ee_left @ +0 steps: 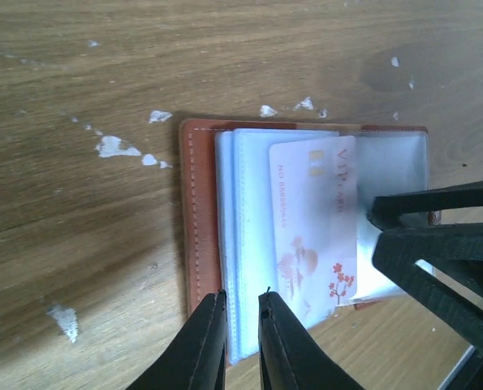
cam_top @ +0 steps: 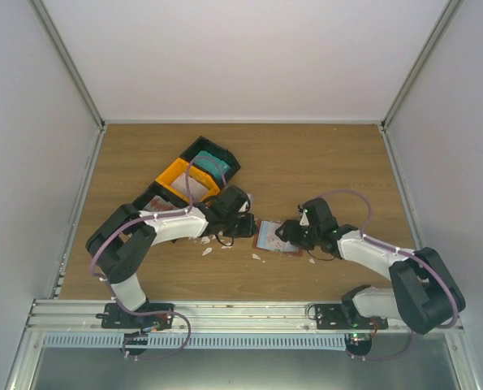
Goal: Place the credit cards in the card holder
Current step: Insert the credit card into the card holder.
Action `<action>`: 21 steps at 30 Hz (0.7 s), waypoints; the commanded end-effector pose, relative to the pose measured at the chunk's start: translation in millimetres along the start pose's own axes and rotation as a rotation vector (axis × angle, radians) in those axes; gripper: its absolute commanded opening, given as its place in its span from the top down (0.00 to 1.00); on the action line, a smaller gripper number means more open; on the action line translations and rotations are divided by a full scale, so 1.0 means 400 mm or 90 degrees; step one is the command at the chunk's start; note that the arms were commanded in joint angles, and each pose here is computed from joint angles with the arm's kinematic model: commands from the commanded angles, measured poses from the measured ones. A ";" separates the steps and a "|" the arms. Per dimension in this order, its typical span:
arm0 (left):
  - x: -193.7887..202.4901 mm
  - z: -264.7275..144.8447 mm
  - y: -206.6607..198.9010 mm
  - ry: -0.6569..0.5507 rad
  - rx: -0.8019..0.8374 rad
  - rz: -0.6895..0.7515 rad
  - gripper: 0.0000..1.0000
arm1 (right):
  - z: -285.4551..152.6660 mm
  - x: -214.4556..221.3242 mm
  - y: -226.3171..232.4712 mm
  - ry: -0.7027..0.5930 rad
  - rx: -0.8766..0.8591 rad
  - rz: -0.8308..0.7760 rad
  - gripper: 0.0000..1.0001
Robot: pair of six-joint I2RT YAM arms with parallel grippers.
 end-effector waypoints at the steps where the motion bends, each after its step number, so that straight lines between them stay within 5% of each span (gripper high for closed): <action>1: 0.010 -0.001 -0.021 0.006 0.036 0.014 0.86 | 0.012 0.005 0.004 0.018 0.062 -0.036 0.46; 21: 0.048 0.083 0.015 0.062 -0.045 0.031 0.95 | 0.069 0.027 0.051 0.056 0.183 -0.109 0.50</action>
Point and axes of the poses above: each gripper's point midway between its finger pads, its own z axis out along the fingers, its own y axis along the line the jaws close on, x = y × z, the point moved 6 cm from there along -z, back along the fingers, and after that the axes turned 2 degrees about -z, right-handed, at the moved point
